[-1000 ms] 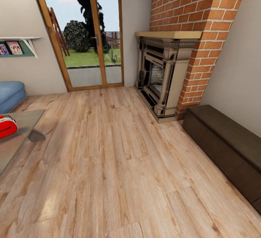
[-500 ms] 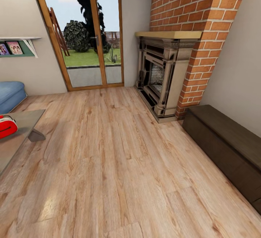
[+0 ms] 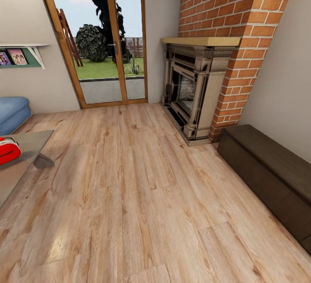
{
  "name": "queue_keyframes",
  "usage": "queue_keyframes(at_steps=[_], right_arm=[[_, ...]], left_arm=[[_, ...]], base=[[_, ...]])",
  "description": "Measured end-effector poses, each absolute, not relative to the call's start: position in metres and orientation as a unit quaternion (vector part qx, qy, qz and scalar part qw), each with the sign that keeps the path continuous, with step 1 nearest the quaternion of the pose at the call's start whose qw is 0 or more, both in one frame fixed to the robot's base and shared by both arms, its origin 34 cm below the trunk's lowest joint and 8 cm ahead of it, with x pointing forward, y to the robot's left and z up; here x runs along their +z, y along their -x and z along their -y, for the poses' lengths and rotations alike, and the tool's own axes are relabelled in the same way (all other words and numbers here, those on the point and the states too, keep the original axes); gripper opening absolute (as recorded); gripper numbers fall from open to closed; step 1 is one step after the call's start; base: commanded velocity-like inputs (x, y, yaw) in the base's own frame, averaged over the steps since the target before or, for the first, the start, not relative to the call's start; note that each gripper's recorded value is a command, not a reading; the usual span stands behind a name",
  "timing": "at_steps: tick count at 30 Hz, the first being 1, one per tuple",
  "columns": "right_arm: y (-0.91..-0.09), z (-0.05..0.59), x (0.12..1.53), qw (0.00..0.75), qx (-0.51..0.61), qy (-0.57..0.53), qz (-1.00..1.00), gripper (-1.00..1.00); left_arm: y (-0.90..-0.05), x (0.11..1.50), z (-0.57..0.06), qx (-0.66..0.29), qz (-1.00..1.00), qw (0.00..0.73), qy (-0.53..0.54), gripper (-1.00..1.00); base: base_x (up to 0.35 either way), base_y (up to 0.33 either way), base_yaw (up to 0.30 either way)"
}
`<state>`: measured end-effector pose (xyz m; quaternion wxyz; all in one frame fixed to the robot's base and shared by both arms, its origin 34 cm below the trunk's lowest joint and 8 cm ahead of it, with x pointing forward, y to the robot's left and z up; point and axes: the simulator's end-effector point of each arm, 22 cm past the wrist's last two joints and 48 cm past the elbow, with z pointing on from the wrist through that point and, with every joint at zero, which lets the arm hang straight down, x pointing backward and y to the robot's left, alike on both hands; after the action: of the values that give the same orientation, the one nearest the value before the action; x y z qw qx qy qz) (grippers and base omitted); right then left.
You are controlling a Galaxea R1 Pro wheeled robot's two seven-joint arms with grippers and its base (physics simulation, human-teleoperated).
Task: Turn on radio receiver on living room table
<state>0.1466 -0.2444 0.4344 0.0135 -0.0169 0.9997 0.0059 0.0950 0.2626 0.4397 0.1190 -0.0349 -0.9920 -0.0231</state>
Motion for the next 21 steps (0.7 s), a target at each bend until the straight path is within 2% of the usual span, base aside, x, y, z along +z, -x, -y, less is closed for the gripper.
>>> queue_keyframes(at_steps=[21], right_arm=[[-0.1466,0.2443,0.4344,0.014,0.006,0.017,-1.0,1.0]], left_arm=[[-0.0949,0.4397,-0.2626,-0.023,0.992,0.119,0.035,1.0]], base=[[0.0,0.0,0.0]])
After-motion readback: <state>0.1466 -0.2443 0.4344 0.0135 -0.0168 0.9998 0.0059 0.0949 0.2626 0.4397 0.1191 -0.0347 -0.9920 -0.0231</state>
